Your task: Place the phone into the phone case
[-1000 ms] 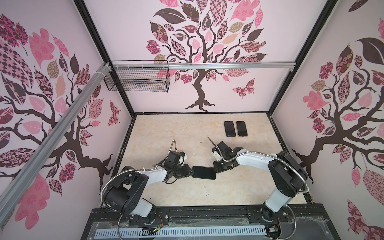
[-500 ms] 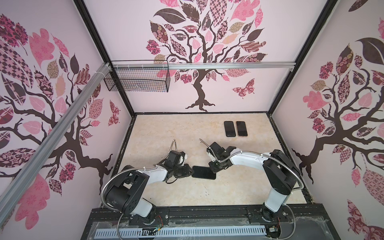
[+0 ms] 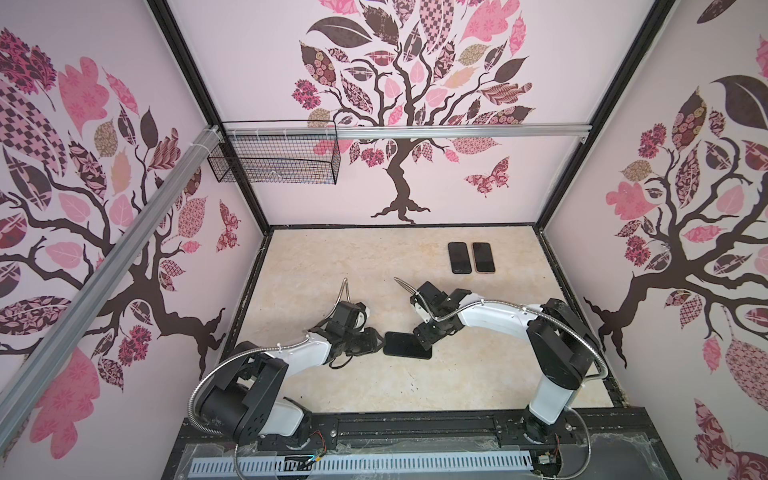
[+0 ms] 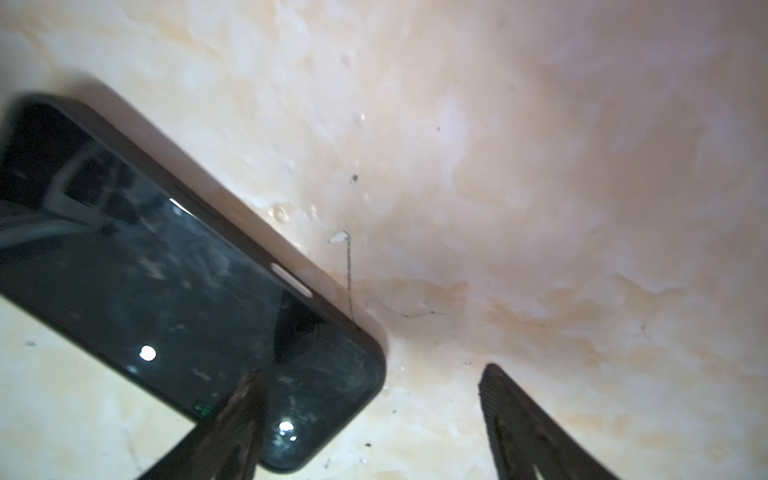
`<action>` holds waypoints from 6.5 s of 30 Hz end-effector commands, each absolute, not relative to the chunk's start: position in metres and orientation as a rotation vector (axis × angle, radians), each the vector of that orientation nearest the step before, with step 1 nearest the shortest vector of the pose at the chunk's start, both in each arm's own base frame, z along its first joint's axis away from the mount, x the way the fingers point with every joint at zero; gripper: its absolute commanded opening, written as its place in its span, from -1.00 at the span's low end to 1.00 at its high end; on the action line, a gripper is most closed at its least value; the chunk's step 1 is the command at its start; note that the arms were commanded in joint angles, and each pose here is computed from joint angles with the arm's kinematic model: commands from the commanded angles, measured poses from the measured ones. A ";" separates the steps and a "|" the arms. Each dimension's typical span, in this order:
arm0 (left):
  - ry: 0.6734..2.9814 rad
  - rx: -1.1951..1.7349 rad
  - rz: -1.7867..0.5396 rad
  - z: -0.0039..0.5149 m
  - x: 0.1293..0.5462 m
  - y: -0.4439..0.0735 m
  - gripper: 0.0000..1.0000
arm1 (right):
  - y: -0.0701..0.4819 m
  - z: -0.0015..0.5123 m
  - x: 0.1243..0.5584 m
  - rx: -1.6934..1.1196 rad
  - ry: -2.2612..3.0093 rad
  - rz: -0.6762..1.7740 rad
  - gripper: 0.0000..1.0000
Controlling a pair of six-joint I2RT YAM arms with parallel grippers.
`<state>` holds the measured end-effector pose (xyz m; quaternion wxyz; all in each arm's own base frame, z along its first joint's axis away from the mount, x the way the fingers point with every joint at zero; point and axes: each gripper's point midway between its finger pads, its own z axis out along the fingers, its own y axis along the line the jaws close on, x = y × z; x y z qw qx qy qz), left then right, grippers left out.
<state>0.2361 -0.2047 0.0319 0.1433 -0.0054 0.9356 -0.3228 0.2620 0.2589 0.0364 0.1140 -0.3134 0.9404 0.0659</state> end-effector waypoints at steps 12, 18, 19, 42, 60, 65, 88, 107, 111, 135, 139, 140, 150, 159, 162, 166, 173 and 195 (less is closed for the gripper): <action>2.536 -0.339 -0.372 0.064 0.241 -0.106 0.80 | 0.318 0.081 0.253 -1.484 2.307 0.436 0.99; 2.443 -0.459 -0.299 0.077 0.231 -0.079 0.95 | 0.326 0.066 0.245 -1.582 2.252 0.471 0.99; 2.423 -0.480 -0.273 0.081 0.230 -0.073 0.95 | 0.325 0.062 0.244 -1.600 2.260 0.464 0.99; 2.291 -0.564 -0.231 0.101 0.218 -0.046 0.95 | 0.294 -0.008 0.242 -1.812 2.350 0.103 0.95; 2.299 -0.537 -0.235 0.100 0.220 -0.050 0.95 | 0.280 -0.019 0.235 -1.765 2.486 -0.047 0.78; 2.299 -0.534 -0.237 0.100 0.220 -0.050 0.95 | 0.293 -0.015 0.236 -1.631 2.553 0.045 0.42; 2.285 -0.528 -0.271 0.106 0.219 -0.052 0.95 | 0.292 0.083 0.319 -0.802 2.550 0.389 -0.43; 2.292 -0.511 -0.287 0.109 0.220 -0.056 0.95 | 0.231 0.110 0.472 -0.229 2.511 0.253 -0.51; 2.284 -0.505 -0.300 0.113 0.220 -0.057 0.95 | 0.221 0.107 0.496 -0.145 2.504 0.259 -0.49; 2.289 -0.482 -0.316 0.120 0.222 -0.061 0.95 | 0.193 0.057 0.573 0.013 2.494 0.190 -0.42; 2.295 -0.481 -0.311 0.118 0.222 -0.061 0.95 | 0.189 0.046 0.574 0.025 2.513 0.187 -0.36; 2.296 -0.479 -0.311 0.118 0.222 -0.062 0.95 | 0.188 0.044 0.574 0.027 2.519 0.190 -0.34; 2.303 -0.469 -0.298 0.117 0.225 -0.062 0.95 | 0.191 0.036 0.573 0.037 2.534 0.230 -0.10; 2.308 -0.479 -0.251 0.107 0.228 -0.058 0.95 | 0.192 0.038 0.572 0.049 2.538 0.263 0.25; 2.304 -0.478 -0.242 0.106 0.232 -0.058 0.95 | 0.194 0.041 0.572 0.044 2.536 0.290 0.36; 2.272 -0.476 -0.173 0.103 0.242 -0.052 0.95 | 0.197 0.052 0.570 0.034 2.524 0.352 0.51; 2.239 -0.431 -0.033 0.119 0.272 -0.049 0.95 | 0.200 0.089 0.564 -0.028 2.444 0.414 0.82; 2.066 -0.396 0.262 0.142 0.365 0.031 0.95 | 0.055 0.187 0.438 0.021 2.024 0.042 0.99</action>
